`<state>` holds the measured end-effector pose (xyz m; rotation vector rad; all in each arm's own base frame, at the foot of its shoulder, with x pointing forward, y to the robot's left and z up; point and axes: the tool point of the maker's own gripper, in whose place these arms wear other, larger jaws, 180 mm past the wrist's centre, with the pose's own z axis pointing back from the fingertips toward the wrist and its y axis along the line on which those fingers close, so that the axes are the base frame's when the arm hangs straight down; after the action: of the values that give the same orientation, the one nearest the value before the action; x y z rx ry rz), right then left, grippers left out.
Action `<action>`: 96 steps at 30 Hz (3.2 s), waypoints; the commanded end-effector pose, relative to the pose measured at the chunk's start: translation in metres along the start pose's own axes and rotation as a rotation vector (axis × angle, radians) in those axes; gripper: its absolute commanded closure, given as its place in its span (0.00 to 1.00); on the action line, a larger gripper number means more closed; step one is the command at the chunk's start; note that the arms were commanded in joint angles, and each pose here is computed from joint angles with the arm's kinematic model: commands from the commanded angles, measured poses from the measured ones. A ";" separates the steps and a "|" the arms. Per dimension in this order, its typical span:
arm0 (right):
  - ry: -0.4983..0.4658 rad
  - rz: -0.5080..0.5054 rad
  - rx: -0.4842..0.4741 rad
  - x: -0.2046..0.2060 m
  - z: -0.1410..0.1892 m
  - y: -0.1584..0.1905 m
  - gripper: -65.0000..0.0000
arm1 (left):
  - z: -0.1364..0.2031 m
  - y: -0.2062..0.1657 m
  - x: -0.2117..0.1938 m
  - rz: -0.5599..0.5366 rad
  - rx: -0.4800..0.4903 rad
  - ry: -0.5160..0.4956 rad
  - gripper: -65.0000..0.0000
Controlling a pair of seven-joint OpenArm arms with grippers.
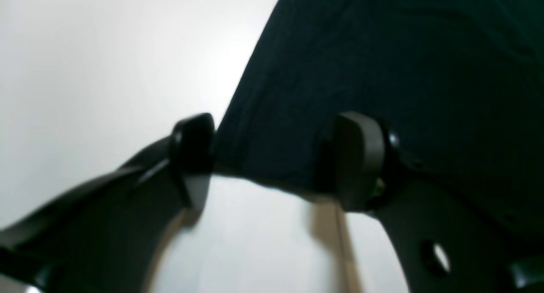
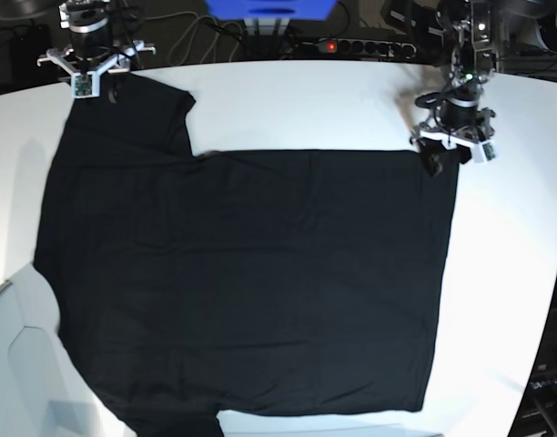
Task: Fold the T-shirt properly
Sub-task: 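Lower both grippers onto the two corners of the shirt edge beneath them, then close both grippers on the shirt corners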
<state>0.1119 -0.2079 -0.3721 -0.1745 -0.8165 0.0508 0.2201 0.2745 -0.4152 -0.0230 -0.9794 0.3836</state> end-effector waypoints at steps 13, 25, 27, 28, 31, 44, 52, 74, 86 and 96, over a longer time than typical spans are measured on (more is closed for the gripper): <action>-0.028 0.016 0.006 0.007 0.003 -0.002 0.57 | 0.003 0.003 0.006 -0.010 -0.001 -0.013 0.95; -0.066 0.012 -0.044 0.018 -0.015 -0.034 0.57 | 0.013 0.013 0.008 -0.011 0.022 -0.023 1.00; -0.049 0.000 -0.063 0.010 -0.021 -0.041 0.57 | 0.013 0.016 0.010 -0.009 0.030 -0.026 1.00; -0.043 -0.007 -0.075 0.007 -0.024 -0.046 0.57 | 0.013 0.016 0.010 -0.009 0.030 -0.028 1.00; -0.024 -0.021 -0.094 -0.001 -0.035 -0.056 0.57 | 0.015 0.019 0.009 -0.016 0.033 -0.022 1.00; 0.026 -0.064 -0.110 -0.022 -0.056 -0.066 0.57 | 0.016 0.019 0.008 -0.015 0.036 -0.021 1.00; 0.066 -0.046 0.045 -0.037 -0.063 -0.039 0.58 | 0.016 0.020 0.008 -0.019 0.035 -0.022 1.00; -0.002 0.005 -0.047 0.006 -0.050 -0.071 1.00 | 0.026 0.041 0.023 -0.011 0.092 -0.061 1.00; -0.099 0.038 0.023 0.040 -0.027 -0.047 1.00 | 0.051 0.020 0.039 -0.050 0.036 -0.101 1.00; -0.114 0.074 0.048 0.045 -0.020 -0.045 1.00 | 0.067 0.040 0.058 -0.024 0.108 -0.162 1.00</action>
<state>0.1527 -0.2519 -0.3541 -0.1639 -0.8844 0.1266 0.1785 0.3169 -0.3510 0.1062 -1.0732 0.4380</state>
